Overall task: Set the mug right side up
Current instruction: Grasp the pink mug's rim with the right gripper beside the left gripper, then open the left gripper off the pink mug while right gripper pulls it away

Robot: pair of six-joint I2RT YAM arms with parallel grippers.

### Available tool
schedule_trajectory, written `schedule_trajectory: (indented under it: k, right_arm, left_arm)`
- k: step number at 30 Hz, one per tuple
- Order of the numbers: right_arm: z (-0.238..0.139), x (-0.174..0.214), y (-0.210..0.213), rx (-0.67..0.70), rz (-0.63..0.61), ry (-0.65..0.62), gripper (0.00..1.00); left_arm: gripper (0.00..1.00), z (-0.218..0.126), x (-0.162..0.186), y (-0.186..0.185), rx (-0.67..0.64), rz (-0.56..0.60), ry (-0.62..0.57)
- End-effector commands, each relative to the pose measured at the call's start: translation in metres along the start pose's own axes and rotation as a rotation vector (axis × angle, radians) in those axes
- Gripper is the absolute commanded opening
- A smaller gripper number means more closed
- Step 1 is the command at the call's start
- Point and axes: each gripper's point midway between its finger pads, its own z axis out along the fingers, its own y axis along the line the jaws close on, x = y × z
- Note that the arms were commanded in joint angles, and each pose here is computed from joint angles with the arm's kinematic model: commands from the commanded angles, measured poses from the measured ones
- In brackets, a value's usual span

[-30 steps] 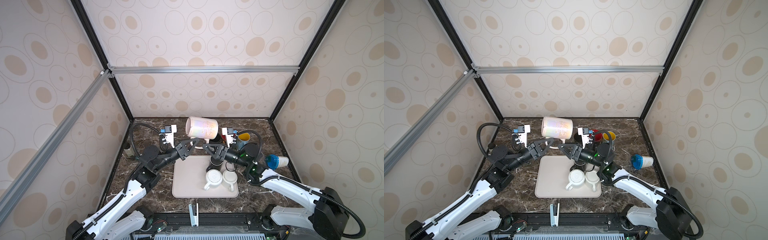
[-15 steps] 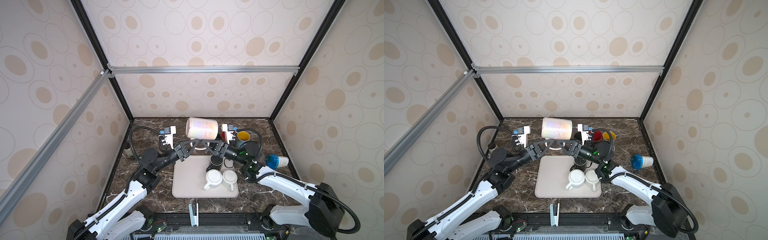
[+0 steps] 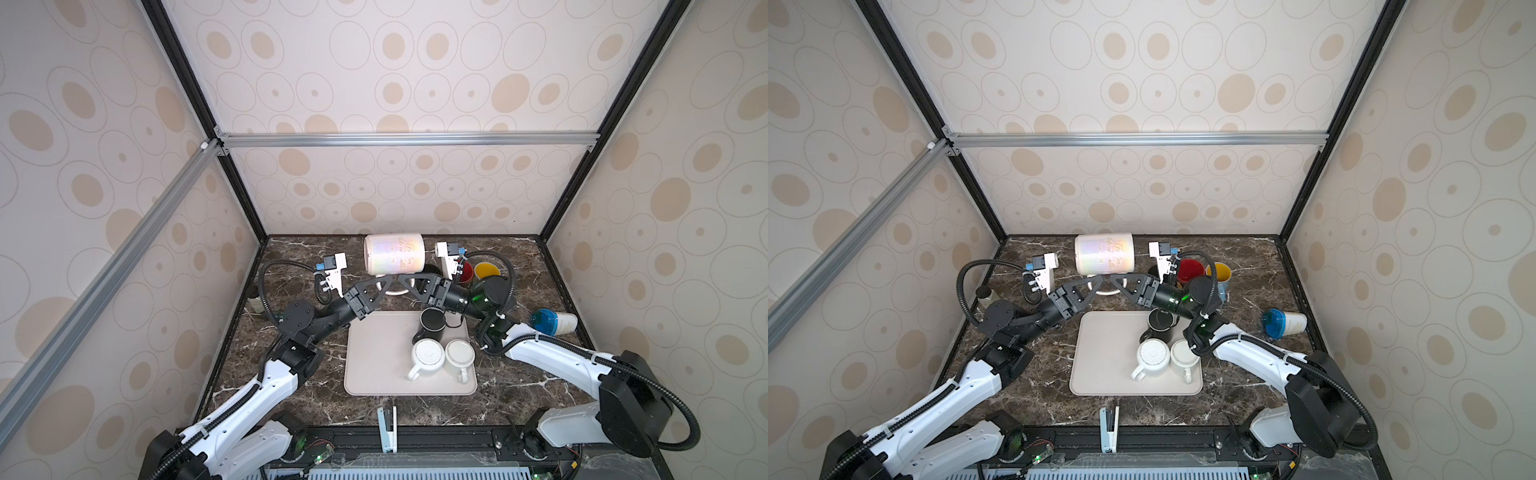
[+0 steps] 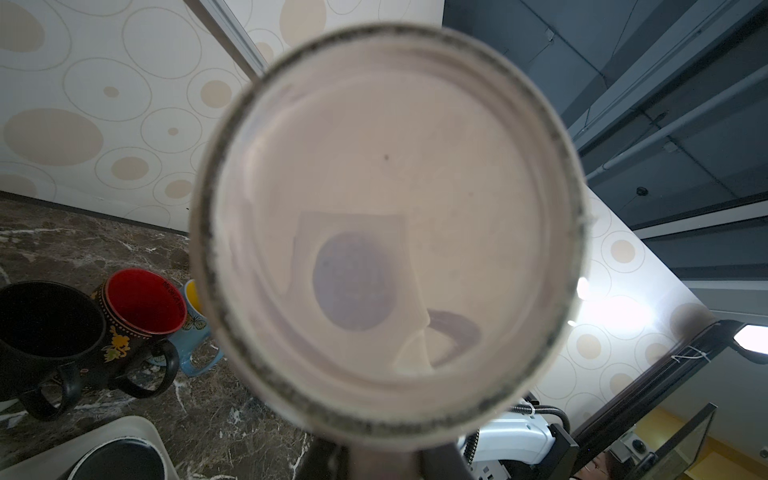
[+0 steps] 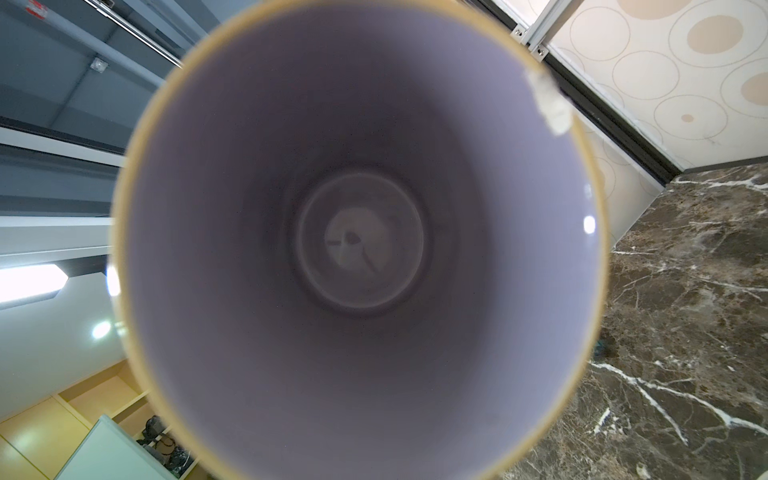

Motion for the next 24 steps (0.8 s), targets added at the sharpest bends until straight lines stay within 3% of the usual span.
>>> schedule_trajectory:
  k: [1,2,3,7,12,19,24]
  right_arm:
    - [0.001,-0.025,0.033,-0.059,-0.04,-0.048,0.0]
    - [0.0,-0.024,0.032,-0.042,-0.047,-0.048,0.0]
    - [-0.001,-0.024,0.028,-0.01,-0.056,-0.048,0.0]
    - [-0.009,-0.024,0.015,0.114,-0.109,-0.056,0.0]
    - [-0.013,-0.025,0.006,0.221,-0.145,-0.02,0.0]
    - [-0.005,-0.024,-0.027,0.419,-0.137,0.094,0.0]
    - [0.001,-0.029,-0.053,0.542,-0.152,0.126,0.0]
  left_arm:
    - [0.46,-0.008,-0.014,-0.023,0.059,0.108,-0.025]
    - [0.68,-0.009,-0.014,-0.013,0.013,0.123,-0.022]
    - [0.98,-0.011,-0.017,0.003,-0.067,0.139,-0.031]
    - [1.0,-0.033,-0.027,0.049,-0.305,0.196,-0.091]
    - [1.0,-0.055,-0.032,0.071,-0.474,0.263,-0.108]
    - [1.0,-0.055,-0.016,0.103,-0.592,0.205,-0.003]
    - [1.0,-0.068,-0.007,0.111,-0.641,0.266,0.042]
